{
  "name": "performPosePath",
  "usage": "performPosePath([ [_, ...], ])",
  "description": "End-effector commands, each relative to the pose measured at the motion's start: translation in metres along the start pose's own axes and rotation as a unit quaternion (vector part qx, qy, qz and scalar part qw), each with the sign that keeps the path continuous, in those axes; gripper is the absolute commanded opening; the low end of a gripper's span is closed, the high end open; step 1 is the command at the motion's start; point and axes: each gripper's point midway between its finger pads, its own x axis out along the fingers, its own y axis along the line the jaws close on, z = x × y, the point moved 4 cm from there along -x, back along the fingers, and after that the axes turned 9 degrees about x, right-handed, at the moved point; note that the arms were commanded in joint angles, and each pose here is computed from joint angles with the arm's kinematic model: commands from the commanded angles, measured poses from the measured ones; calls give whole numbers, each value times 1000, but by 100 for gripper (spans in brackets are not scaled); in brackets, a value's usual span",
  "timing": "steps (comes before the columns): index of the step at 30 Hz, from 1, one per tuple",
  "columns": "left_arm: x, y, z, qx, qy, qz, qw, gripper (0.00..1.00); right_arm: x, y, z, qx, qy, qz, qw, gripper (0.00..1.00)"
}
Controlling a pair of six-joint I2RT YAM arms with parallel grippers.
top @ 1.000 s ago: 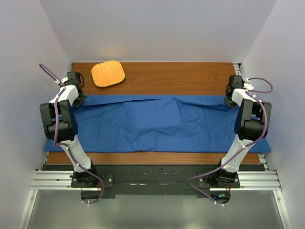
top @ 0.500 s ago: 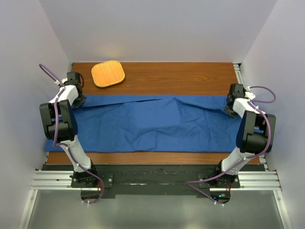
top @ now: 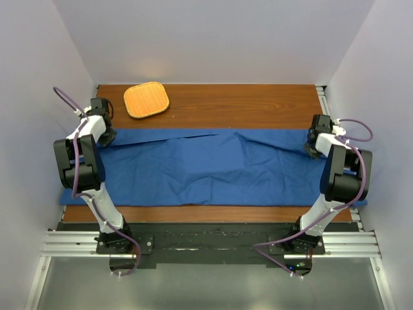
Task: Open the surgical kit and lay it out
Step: Open the surgical kit at the center of the board.
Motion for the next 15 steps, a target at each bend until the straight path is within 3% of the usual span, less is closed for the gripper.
performPosePath([
  [1, 1, 14, 10, 5, -15, 30, 999, 0, 2, 18, 18, 42, -21, 26, 999, 13],
  [4, 0, 13, 12, 6, -16, 29, 999, 0, 2, 16, 17, 45, -17, 21, 999, 0],
  [15, -30, 31, 53, -22, -57, 49, 997, 0, -43, 15, 65, 41, -78, 19, 996, 0],
])
